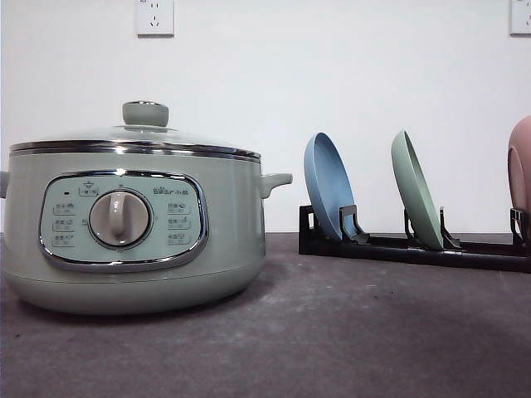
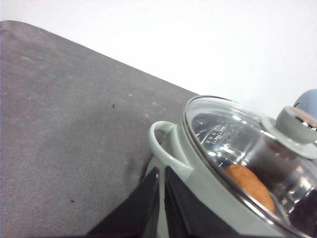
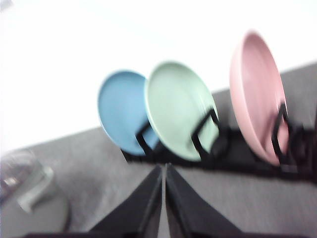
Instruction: Transfer potato from steamer to green plate
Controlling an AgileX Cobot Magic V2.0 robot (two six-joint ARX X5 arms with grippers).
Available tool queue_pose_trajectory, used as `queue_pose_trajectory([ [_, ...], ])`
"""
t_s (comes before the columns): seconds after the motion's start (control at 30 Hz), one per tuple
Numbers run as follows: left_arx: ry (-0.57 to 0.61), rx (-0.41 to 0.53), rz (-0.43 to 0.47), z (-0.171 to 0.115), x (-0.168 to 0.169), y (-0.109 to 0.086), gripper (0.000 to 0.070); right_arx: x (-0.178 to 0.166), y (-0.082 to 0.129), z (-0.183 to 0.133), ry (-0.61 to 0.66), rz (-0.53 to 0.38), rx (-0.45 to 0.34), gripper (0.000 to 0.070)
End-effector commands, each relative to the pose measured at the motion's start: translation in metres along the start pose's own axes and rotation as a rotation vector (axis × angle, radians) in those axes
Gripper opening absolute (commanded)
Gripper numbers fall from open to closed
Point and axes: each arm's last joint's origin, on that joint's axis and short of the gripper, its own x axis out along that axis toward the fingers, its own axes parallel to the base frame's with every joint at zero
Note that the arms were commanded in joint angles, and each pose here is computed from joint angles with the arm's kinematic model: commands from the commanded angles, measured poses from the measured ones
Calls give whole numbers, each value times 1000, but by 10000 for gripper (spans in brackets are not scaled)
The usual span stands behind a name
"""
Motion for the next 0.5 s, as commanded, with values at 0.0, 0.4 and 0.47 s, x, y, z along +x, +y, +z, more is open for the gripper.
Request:
queue_pose_trajectory([
  [0.0,-8,-15,-12,11,-4,-5,10,-3,5,11,-34,10,-1,0],
  [0.4,120,106,-108,72,-9,-37,10,3,30,70,68,20,-93,0],
  [0.47,167,134,-130,81,-7,-41,10,7,34,78,116,31,-110,0],
])
